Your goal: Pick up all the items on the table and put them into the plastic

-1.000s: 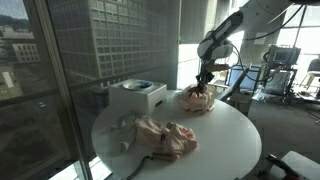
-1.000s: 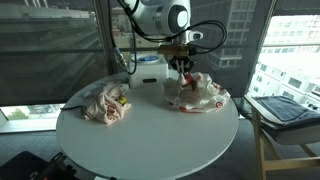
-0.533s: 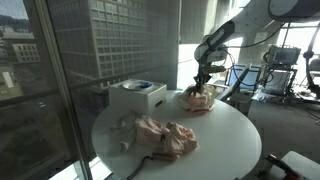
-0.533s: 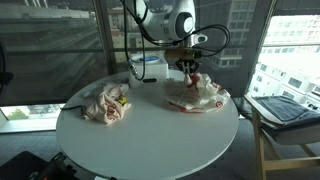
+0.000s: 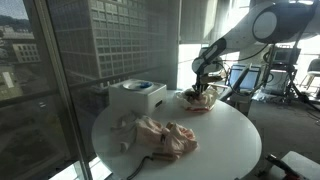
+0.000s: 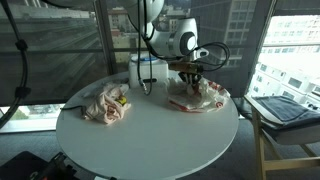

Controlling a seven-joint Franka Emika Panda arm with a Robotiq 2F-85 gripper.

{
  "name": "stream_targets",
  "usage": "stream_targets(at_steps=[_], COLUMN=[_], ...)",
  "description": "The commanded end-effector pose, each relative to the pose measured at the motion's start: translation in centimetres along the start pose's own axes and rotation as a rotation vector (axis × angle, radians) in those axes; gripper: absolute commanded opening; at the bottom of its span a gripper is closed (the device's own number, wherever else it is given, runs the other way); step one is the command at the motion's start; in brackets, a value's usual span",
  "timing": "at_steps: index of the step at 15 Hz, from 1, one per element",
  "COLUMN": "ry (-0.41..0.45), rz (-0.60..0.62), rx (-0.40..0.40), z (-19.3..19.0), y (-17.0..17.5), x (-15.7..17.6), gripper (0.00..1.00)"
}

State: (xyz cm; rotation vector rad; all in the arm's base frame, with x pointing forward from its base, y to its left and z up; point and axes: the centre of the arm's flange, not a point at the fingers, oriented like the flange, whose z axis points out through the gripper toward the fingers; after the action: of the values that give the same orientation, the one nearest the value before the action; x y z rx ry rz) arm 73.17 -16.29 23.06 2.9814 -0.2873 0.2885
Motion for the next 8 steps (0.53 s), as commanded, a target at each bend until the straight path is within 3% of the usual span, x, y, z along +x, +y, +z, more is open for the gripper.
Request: stream_targets(at_steps=[1, 2, 3, 5, 8], ry=[0.024, 0.012, -0.011, -0.041, 0.009], rz=[0.013, 0.012, -0.001, -0.011, -0.106], rx=[0.020, 0.039, 0.088, 0.169, 0.171], z=[2.4, 2.6, 2.2, 0.3, -4.3], y=[0.1, -0.2, -0.8, -2.4, -5.2], x=[1.3, 0.7, -0.2, -2.4, -5.4], gripper=[0.09, 0.41, 0.42, 0.55, 0.78])
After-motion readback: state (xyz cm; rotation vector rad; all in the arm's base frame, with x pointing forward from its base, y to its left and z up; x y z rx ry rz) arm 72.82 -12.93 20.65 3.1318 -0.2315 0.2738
